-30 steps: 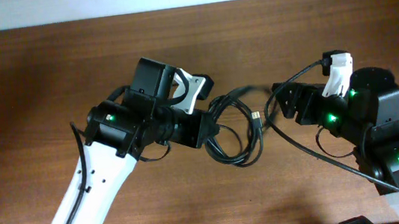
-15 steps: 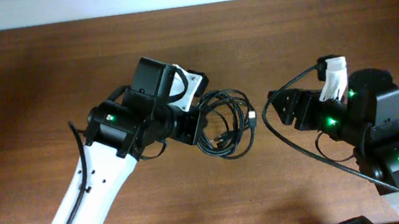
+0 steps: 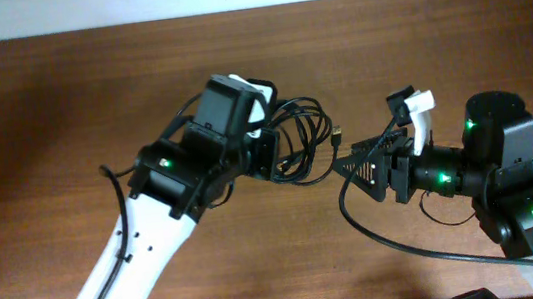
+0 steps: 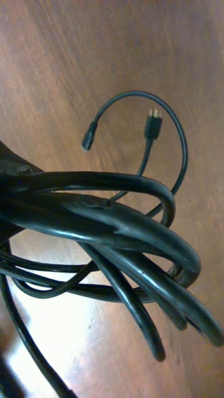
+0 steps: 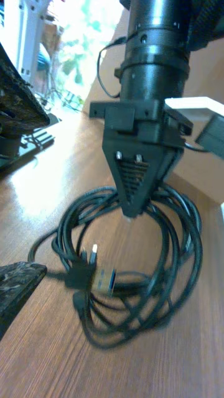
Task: Untangle cables
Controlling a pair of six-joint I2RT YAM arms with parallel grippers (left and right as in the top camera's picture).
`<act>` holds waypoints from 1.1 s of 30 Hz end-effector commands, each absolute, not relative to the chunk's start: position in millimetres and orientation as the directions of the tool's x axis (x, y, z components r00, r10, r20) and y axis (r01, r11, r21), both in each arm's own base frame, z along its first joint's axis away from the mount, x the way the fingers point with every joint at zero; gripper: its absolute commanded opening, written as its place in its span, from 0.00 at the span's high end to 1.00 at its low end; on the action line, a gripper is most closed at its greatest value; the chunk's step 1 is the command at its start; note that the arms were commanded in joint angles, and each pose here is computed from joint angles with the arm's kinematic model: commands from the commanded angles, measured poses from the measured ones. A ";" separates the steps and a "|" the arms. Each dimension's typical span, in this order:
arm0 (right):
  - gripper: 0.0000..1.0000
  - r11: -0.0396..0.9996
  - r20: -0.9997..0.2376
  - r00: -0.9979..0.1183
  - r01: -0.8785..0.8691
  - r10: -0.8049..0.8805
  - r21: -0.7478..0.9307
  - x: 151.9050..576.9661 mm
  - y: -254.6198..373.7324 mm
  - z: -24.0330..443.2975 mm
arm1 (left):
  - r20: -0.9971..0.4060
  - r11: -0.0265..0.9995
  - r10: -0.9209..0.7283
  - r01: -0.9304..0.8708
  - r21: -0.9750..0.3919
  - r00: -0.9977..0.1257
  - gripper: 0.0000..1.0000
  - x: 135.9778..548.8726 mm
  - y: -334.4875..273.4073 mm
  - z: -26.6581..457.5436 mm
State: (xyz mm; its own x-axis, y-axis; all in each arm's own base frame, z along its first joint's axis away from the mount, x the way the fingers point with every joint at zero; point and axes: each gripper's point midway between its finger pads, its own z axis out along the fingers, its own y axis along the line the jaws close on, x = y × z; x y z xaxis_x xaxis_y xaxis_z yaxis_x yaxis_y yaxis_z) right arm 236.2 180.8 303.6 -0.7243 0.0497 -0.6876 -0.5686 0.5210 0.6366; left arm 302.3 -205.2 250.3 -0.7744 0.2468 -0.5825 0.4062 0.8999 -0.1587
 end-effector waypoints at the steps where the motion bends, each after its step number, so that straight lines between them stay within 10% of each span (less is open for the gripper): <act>1: 0.33 0.475 -0.728 -0.685 -0.637 0.011 0.607 229.6 186.0 313.2 | -0.635 0.931 0.222 0.355 -0.089 -0.740 1.00 311.5 -204.3 259.2; 24: 0.33 0.704 -0.589 -0.807 -0.400 0.032 0.587 256.5 159.4 250.8 | -0.752 0.842 0.270 0.526 -0.119 -0.601 1.00 295.8 -272.8 289.0; 33: 0.66 0.703 -0.584 -0.811 -0.397 0.031 0.589 257.3 159.8 249.2 | -0.761 0.840 0.261 0.528 -0.123 -0.594 1.00 297.5 -274.8 291.8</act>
State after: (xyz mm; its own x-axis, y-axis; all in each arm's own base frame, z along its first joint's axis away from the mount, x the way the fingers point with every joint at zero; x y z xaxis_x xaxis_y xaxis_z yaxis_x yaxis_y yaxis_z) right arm 255.9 159.8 244.3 -0.8241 0.0373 -0.5653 -0.3817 0.7007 0.6027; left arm 294.8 -272.7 284.6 -0.6101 0.2737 -0.7436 0.5273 0.8407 -0.1232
